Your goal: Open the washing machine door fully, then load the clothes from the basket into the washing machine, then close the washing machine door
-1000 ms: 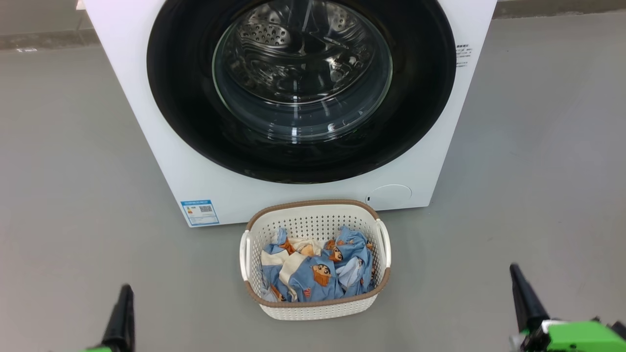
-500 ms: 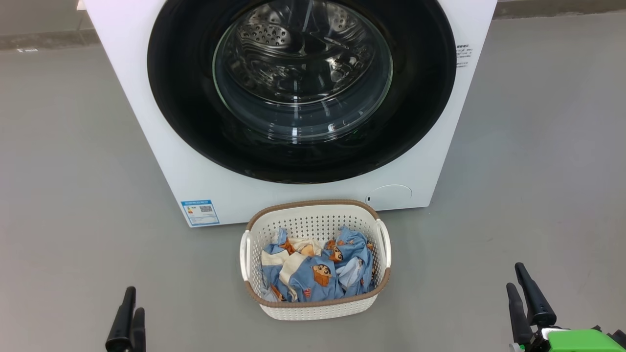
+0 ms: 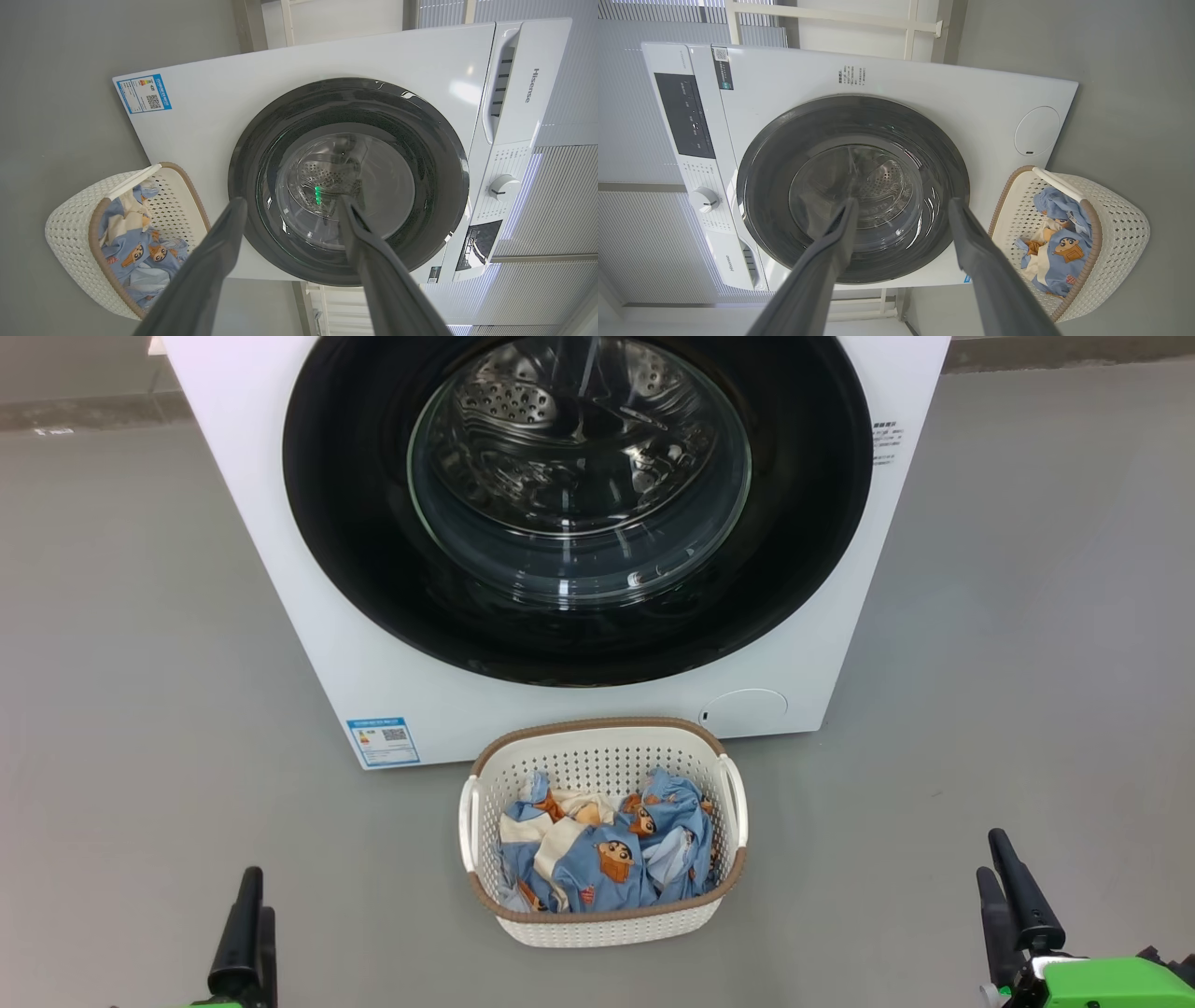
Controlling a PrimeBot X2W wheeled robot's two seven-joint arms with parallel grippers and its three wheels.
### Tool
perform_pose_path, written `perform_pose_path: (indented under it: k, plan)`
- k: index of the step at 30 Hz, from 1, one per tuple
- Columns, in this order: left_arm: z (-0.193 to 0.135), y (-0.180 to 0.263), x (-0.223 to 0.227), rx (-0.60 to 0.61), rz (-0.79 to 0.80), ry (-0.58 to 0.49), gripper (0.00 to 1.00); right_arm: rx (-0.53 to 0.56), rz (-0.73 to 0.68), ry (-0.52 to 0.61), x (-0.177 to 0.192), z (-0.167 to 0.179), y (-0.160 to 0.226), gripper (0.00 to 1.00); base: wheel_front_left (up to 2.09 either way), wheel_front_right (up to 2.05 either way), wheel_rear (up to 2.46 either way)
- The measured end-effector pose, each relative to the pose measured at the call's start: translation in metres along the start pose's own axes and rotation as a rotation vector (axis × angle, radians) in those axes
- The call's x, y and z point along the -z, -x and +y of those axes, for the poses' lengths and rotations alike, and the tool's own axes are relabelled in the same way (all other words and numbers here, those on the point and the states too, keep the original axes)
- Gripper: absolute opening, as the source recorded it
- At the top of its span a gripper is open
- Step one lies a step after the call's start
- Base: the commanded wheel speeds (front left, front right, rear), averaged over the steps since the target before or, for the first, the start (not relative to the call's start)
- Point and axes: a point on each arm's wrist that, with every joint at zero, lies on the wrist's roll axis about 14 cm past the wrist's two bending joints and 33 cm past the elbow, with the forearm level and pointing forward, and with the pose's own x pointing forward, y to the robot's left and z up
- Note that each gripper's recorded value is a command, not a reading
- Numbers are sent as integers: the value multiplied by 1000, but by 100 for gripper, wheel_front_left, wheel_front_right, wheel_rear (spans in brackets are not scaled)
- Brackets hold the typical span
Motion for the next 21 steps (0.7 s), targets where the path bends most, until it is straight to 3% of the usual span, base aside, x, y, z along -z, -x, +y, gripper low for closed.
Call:
perform_pose_path:
  k: [10,21]
  plan:
    - [-4,-1,-1,12,-9,-144,100,-4,-5,140,-2,2,-3,100,0,0,0]
    - [-12,-2,-2,37,-21,-371,100,-9,13,423,1,3,-6,100,0,0,0]
